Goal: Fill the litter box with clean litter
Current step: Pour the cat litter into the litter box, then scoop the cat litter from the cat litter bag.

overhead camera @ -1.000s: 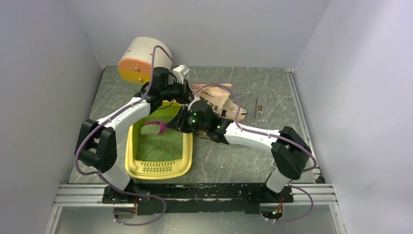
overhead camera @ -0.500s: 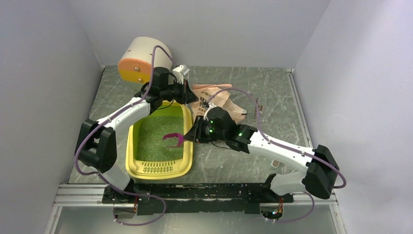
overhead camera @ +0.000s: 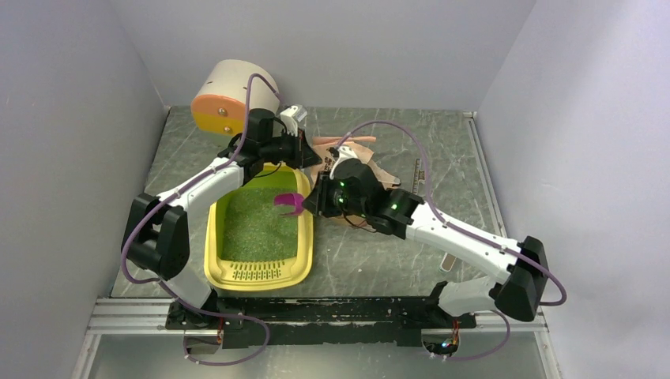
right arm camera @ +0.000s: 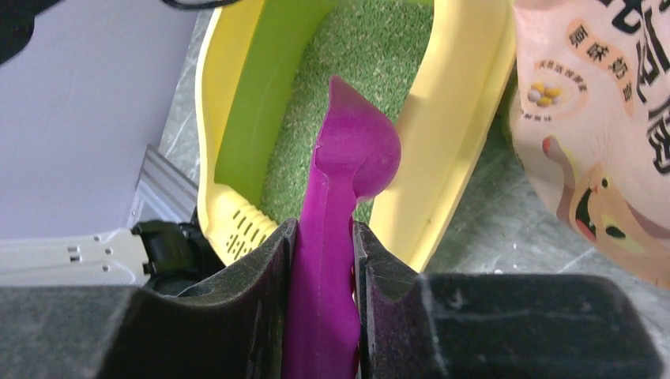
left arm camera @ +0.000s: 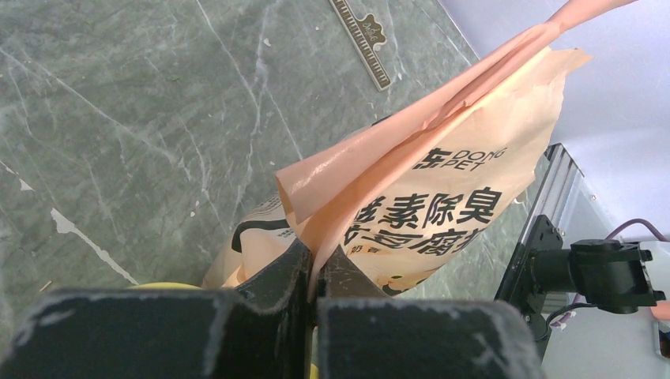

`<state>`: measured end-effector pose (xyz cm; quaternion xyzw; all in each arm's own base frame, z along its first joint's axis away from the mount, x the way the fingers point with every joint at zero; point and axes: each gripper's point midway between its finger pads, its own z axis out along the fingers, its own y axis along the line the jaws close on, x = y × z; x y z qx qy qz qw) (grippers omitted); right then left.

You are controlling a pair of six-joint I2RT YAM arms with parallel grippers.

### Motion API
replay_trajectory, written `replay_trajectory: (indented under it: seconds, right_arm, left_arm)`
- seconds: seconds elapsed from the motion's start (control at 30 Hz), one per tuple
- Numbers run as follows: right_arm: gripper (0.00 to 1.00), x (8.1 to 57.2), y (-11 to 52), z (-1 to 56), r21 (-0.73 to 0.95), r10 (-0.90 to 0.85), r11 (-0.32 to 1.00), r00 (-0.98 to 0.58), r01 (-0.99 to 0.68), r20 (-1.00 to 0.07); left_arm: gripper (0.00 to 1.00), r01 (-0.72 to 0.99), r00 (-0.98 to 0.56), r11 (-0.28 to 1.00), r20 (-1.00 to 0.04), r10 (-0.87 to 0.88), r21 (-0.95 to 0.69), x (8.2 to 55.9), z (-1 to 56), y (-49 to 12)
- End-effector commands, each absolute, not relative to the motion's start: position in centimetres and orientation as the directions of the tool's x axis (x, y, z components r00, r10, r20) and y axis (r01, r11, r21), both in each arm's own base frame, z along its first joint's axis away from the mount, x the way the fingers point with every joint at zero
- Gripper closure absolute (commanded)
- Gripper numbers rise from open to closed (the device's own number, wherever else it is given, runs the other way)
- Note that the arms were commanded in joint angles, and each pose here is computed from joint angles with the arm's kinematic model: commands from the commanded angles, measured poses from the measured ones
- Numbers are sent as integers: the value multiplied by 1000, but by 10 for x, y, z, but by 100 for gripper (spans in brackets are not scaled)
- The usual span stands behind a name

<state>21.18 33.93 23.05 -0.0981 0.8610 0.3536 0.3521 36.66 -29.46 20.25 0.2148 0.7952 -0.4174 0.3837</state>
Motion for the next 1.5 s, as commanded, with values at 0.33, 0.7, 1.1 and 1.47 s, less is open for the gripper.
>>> replay_trajectory:
  seconds: [0.33,0.7,1.1,1.47]
  right_arm:
    - [100,237,426,238,680,147,577,-762,-453,-631]
    - [100,201,356,257,588,80,619,-703,-520,-707]
    - [100,176,281,318,485,54,675,-618,-557,-784]
    - [100,161,175,354,460,217,820,-559,-340,-800]
  left_arm:
    - [95,705,-530,540,-848,-31,-460,369,238,-290]
    - [95,726,-529,505,-848,-26,-468,364,241,-294]
    - [95,773,-508,459,-861,30,-439,348,235,-300]
    - [95,808,-481,416,-875,55,-418,337,237,-307]
